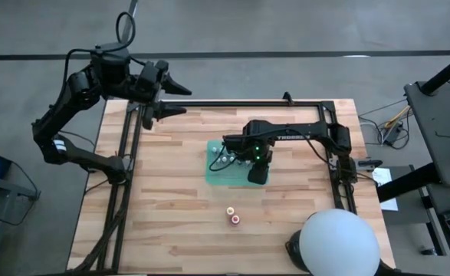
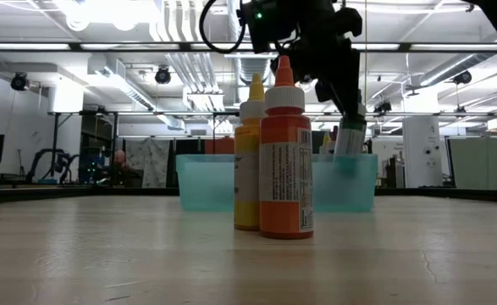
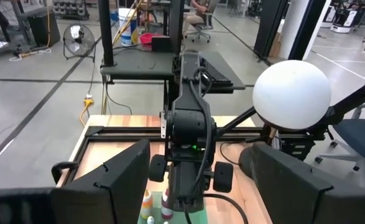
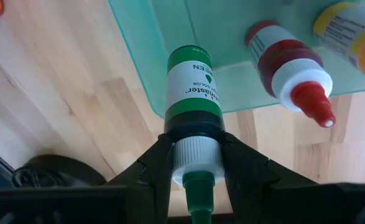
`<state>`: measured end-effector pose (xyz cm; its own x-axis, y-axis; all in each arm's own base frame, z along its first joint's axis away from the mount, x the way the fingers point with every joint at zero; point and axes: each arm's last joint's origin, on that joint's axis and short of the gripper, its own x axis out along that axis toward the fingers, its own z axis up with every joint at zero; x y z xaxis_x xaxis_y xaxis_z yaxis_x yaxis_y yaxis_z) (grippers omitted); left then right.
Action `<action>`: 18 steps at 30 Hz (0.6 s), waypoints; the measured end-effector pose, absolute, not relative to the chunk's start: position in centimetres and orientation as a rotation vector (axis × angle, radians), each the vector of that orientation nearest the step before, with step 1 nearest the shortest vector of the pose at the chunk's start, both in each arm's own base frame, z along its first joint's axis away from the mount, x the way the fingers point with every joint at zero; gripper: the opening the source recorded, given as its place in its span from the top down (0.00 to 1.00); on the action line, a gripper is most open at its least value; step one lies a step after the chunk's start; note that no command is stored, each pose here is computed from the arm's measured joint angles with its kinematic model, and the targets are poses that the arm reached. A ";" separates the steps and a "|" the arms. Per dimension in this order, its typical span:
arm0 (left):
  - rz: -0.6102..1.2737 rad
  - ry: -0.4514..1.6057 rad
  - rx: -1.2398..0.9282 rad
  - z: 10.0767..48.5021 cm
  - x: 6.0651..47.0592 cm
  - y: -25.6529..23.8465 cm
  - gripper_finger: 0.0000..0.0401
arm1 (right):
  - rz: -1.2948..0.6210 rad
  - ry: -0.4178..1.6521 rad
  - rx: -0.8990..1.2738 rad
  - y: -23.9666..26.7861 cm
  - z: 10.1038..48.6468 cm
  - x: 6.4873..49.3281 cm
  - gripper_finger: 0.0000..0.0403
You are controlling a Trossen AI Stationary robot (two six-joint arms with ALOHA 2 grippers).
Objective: Pick & Place food coloring
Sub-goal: Put the big green food coloring bottle into the green container
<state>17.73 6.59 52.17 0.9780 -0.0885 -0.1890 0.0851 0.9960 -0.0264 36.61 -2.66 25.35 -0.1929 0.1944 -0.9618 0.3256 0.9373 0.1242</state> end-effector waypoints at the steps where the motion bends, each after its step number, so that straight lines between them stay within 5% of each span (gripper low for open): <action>1: -0.087 0.187 -0.016 52.2 17.7 6.6 0.38 | -0.133 1.777 0.390 -2.7 25.4 36.6 0.74; 18: -0.088 0.181 -0.005 52.3 17.8 6.6 0.38 | -0.152 1.777 0.372 -2.6 25.4 36.6 0.74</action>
<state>17.75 6.60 52.27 0.9798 -0.0876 -0.1797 0.0866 0.9962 -0.0132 36.60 -2.62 25.36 -0.1966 0.1680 -0.9660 0.3292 0.9393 0.0964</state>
